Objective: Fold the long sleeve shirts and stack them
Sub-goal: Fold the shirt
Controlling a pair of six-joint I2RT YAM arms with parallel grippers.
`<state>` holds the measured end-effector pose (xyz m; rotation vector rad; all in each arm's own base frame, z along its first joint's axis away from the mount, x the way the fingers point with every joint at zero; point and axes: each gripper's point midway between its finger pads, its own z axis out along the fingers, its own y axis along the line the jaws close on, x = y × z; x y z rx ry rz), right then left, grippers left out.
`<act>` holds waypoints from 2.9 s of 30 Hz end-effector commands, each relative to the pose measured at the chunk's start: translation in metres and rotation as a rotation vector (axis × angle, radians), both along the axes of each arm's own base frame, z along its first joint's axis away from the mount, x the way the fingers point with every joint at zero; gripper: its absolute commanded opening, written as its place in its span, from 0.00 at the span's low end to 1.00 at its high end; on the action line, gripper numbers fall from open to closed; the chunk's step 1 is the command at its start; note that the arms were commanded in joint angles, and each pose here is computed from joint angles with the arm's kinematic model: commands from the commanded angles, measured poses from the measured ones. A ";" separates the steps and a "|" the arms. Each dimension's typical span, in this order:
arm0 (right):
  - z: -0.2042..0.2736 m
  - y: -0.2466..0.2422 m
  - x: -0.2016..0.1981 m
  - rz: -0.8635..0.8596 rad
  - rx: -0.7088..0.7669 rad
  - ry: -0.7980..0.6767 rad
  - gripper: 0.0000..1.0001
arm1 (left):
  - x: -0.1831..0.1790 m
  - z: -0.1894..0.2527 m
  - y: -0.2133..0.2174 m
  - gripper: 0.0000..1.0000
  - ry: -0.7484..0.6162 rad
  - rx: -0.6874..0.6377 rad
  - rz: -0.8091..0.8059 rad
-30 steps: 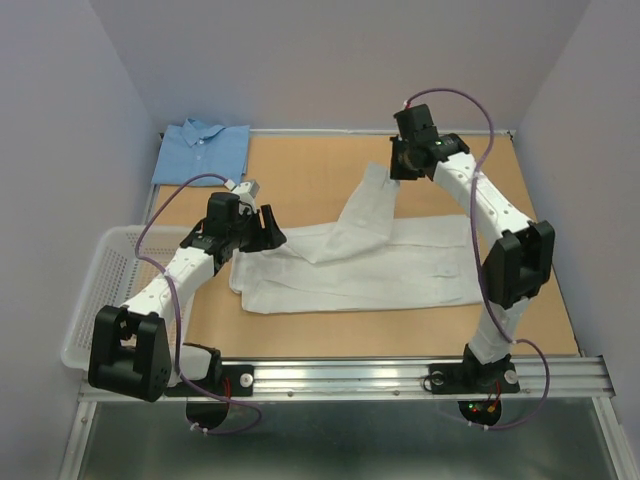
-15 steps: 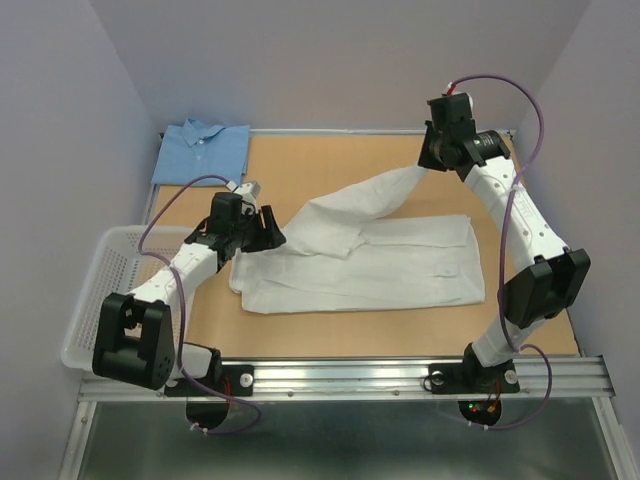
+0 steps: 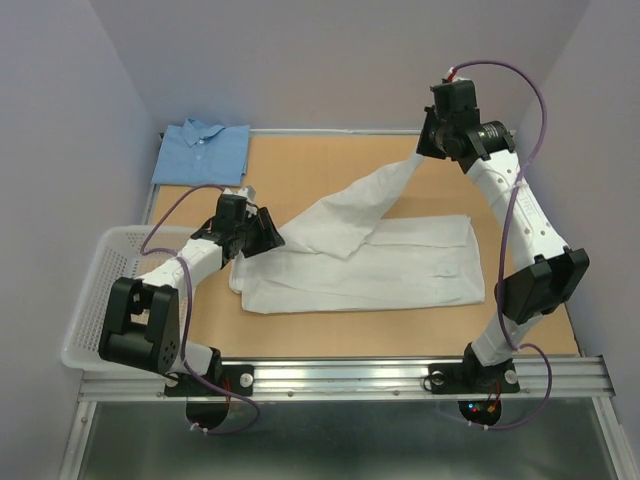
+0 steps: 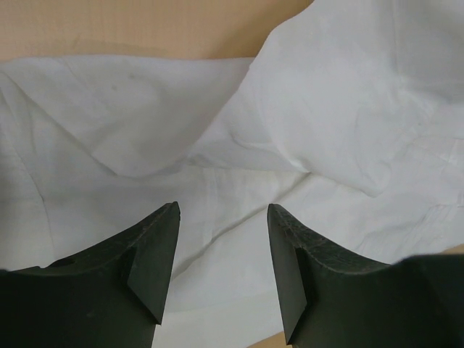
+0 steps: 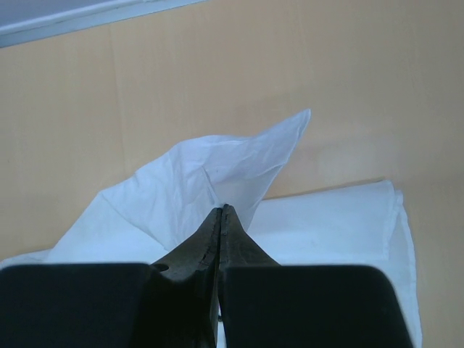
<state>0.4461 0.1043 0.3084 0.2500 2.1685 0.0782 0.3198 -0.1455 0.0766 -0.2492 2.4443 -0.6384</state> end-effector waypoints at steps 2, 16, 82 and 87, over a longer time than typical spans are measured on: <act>0.014 0.009 0.007 0.041 0.018 -0.048 0.00 | 0.017 0.023 0.000 0.65 -0.020 -0.065 0.147; 0.029 0.022 0.007 0.121 0.051 -0.085 0.01 | 0.030 -0.011 -0.009 0.61 0.106 -0.069 0.182; 0.044 0.010 -0.010 0.153 -0.024 -0.123 0.01 | 0.067 -0.024 -0.020 0.53 -0.002 0.200 -0.287; 0.043 0.010 -0.010 0.151 -0.023 -0.123 0.01 | 0.061 -0.021 -0.027 0.50 0.005 0.164 -0.330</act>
